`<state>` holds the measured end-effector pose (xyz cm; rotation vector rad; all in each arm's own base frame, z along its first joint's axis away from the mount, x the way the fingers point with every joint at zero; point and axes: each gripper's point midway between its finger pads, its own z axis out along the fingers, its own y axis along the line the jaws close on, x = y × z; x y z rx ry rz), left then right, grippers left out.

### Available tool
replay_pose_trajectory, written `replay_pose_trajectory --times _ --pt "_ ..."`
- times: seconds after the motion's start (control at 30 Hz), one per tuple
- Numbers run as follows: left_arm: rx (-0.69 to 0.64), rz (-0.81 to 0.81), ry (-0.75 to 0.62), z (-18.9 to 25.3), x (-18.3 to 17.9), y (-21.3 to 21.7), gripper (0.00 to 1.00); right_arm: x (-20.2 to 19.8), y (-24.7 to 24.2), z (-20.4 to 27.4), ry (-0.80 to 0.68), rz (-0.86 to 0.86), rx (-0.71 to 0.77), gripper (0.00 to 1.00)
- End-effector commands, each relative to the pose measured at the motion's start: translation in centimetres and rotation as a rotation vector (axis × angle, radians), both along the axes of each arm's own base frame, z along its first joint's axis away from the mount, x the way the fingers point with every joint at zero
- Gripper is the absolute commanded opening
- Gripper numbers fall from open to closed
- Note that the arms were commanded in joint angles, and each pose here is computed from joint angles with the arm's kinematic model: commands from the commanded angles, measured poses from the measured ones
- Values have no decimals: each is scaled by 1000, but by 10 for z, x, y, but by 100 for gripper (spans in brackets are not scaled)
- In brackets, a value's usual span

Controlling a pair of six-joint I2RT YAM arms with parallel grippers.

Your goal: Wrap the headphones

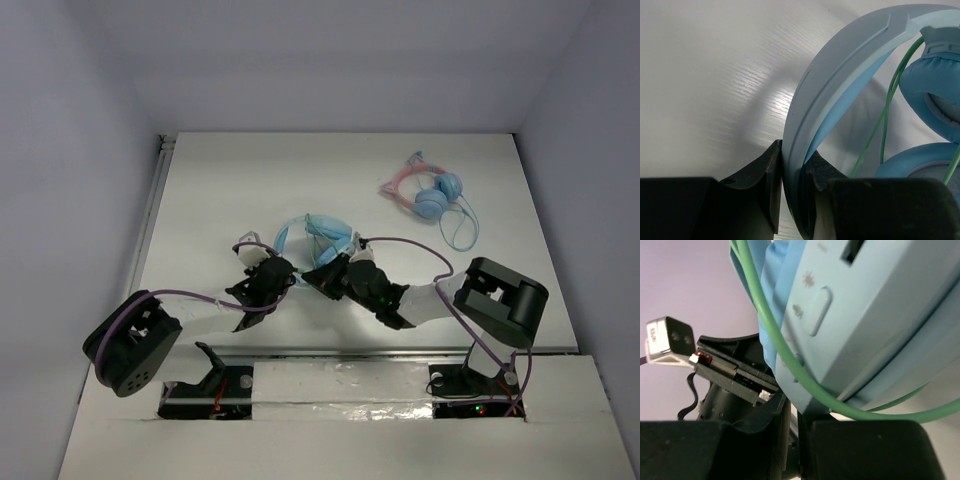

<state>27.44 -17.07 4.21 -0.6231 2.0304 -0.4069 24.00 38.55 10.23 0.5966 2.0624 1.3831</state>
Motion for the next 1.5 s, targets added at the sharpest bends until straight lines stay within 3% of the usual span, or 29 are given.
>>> replay_pose_trajectory --times 0.0,0.53,0.87,1.17,1.3,1.47 --pt "-100 -189 2 20 -11 -48 0 40 -14 -10 -32 -159 -96 16" --pt "31 -304 80 7 -18 -61 0 34 -11 -49 6 -83 -289 13" --pt "96 -397 163 -13 -24 -72 0 3 -4 -14 -58 116 -356 22" --pt "124 -462 198 -16 -23 -85 0 -12 -21 20 -123 163 -357 28" --pt "143 -459 213 -18 -20 -83 0 -17 -27 49 -178 184 -363 37" --pt "154 -450 201 -12 -13 -81 0 -23 -48 77 -227 167 -371 34"
